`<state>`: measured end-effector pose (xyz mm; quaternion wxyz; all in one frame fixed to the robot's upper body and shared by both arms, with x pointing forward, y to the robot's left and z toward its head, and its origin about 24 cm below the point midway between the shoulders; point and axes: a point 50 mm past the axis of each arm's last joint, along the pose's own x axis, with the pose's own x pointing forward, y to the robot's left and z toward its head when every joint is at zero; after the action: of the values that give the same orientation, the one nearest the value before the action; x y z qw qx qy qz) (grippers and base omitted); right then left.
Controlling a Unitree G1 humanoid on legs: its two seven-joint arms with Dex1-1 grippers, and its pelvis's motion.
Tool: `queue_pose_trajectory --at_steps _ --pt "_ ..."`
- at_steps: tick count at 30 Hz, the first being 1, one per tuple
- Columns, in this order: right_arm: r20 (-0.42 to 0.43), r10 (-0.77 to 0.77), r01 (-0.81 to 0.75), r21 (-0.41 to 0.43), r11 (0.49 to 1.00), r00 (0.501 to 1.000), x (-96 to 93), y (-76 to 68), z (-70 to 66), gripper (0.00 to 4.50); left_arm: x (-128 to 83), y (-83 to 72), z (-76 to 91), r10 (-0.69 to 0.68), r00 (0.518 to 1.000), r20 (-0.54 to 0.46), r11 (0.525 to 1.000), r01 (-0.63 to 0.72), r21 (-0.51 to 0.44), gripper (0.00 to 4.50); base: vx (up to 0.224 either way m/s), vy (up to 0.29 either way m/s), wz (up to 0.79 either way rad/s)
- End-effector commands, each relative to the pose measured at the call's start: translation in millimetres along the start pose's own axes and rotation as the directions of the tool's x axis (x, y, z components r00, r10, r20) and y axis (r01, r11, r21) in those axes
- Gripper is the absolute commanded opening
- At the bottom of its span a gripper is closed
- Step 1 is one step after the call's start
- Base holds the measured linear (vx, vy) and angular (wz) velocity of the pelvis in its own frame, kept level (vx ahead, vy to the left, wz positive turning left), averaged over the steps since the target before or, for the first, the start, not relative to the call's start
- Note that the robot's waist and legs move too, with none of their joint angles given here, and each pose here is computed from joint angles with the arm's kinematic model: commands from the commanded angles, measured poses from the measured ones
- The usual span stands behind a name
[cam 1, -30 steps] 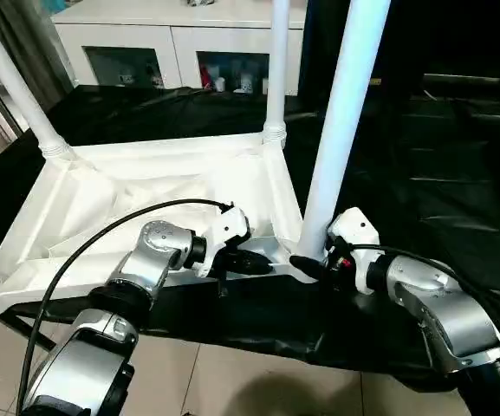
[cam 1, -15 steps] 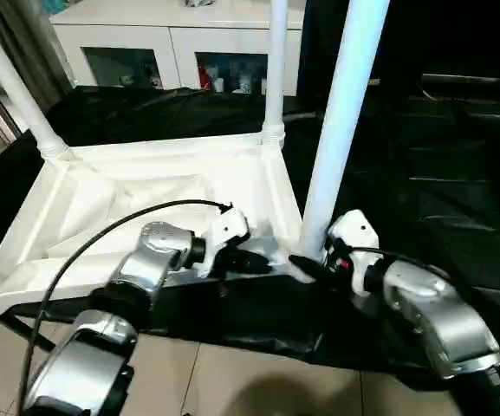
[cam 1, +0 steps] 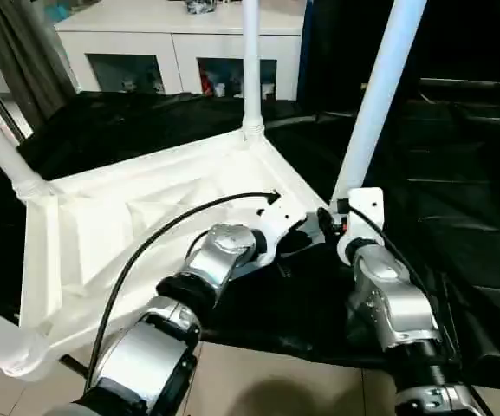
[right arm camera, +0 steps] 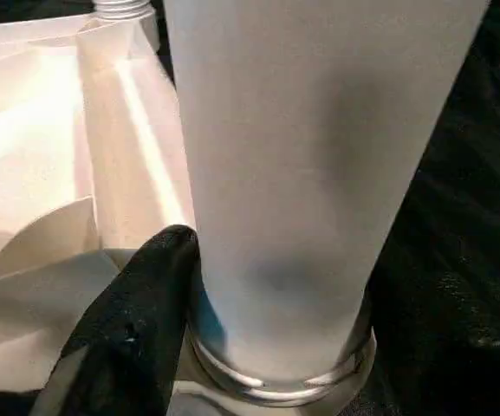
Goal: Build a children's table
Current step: Rotate leg to tighten
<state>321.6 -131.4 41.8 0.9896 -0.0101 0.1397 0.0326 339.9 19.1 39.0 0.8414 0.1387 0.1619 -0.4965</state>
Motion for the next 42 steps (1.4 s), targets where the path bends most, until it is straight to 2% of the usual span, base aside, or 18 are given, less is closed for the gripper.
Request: queue_pose_trajectory --at_steps 1,2,3,4,6,13,14,15,18,19,21,22,26,28,30,33,35,42 --pt "-0.023 0.090 -0.089 0.012 0.996 0.996 0.9 22.7 -6.3 2.62 7.0 -6.5 9.8 -0.018 0.999 0.042 0.999 0.017 0.027 0.00 0.000 0.000 0.00" --pt "-0.015 0.086 -0.085 0.009 0.996 0.996 1.0 21.6 -5.5 2.62 5.7 -4.6 9.1 -0.014 0.999 0.040 0.999 0.013 0.030 0.00 0.000 0.000 0.00" --pt "-0.007 0.089 -0.089 0.014 0.996 0.996 1.0 20.7 -4.8 2.97 4.3 -2.5 8.5 -0.007 0.999 0.040 0.999 0.006 0.033 0.00 0.000 0.000 0.00" --pt "0.005 0.107 -0.107 0.017 0.994 0.994 0.4 19.8 -3.3 2.97 2.6 -1.2 7.5 -0.017 0.999 0.041 0.999 0.016 0.033 0.00 0.000 0.000 0.00" --pt "0.018 0.109 -0.109 0.007 0.994 0.994 -1.1 15.0 -0.4 3.33 -1.3 0.7 6.3 -0.044 0.998 0.054 0.998 0.041 0.051 0.00 0.000 0.000 0.00" --pt "0.041 0.207 -0.203 -0.089 0.975 0.978 -16.5 -5.2 6.5 3.87 -14.4 6.4 1.4 -0.137 0.987 0.079 0.988 0.131 0.076 0.00 0.000 0.000 0.00" --pt "0.025 0.280 -0.274 -0.144 0.951 0.960 -25.6 -12.2 5.7 3.87 -18.6 6.6 0.1 -0.184 0.979 0.092 0.981 0.176 0.084 0.00 0.000 0.000 0.00" --pt "0.025 0.280 -0.274 -0.144 0.951 0.960 -25.6 -12.2 5.7 4.06 -18.6 6.6 0.1 -0.184 0.979 0.092 0.981 0.176 0.084 0.00 0.000 0.000 0.00" --pt "-0.038 0.440 -0.437 -0.219 0.872 0.897 -42.3 -17.0 4.9 4.24 -28.3 7.9 -6.6 -0.266 0.961 0.072 0.961 0.259 0.101 0.00 0.000 0.000 0.00" --pt "-0.067 0.501 -0.501 -0.254 0.827 0.863 -49.3 -18.8 5.2 4.24 -33.9 9.1 -9.6 -0.304 0.950 0.063 0.950 0.298 0.099 0.00 0.000 0.000 0.00" --pt "-0.082 0.535 -0.535 -0.272 0.800 0.841 -53.6 -20.4 6.2 4.24 -39.0 10.0 -11.5 -0.339 0.939 0.062 0.938 0.332 0.103 0.00 0.000 0.000 0.00" --pt "-0.098 0.580 -0.581 -0.285 0.762 0.809 -58.7 -22.4 7.8 4.24 -47.5 12.4 -15.1 -0.381 0.923 0.054 0.922 0.374 0.100 0.00 0.000 0.000 0.00" --pt "-0.103 0.624 -0.626 -0.268 0.732 0.774 -60.9 -25.6 11.2 4.24 -60.6 16.7 -22.5 -0.425 0.905 0.034 0.903 0.421 0.091 0.00 0.000 0.000 0.00" --pt "-0.112 0.619 -0.623 -0.276 0.732 0.778 -59.9 -27.9 11.4 4.24 -64.0 18.7 -24.9 -0.420 0.907 0.032 0.905 0.416 0.085 0.00 0.000 0.000 0.00" --pt "-0.134 0.620 -0.629 -0.287 0.722 0.773 -59.8 -28.9 9.4 3.89 -66.6 19.1 -26.8 -0.425 0.905 0.032 0.904 0.421 0.075 0.00 0.000 0.000 0.00" --pt "-0.152 0.638 -0.652 -0.281 0.704 0.755 -61.4 -28.2 7.1 3.84 -70.9 19.8 -29.0 -0.428 0.903 0.033 0.903 0.425 0.066 0.00 0.000 0.000 0.00" --pt "-0.156 0.646 -0.661 -0.278 0.697 0.747 -61.3 -27.4 6.6 3.54 -72.5 20.8 -29.6 -0.423 0.905 0.035 0.905 0.421 0.062 0.00 0.000 0.000 0.00" --pt "-0.153 0.662 -0.675 -0.270 0.686 0.734 -60.2 -25.2 6.3 3.04 -76.5 21.9 -30.4 -0.427 0.904 0.030 0.904 0.425 0.057 0.00 0.000 0.000 0.00"
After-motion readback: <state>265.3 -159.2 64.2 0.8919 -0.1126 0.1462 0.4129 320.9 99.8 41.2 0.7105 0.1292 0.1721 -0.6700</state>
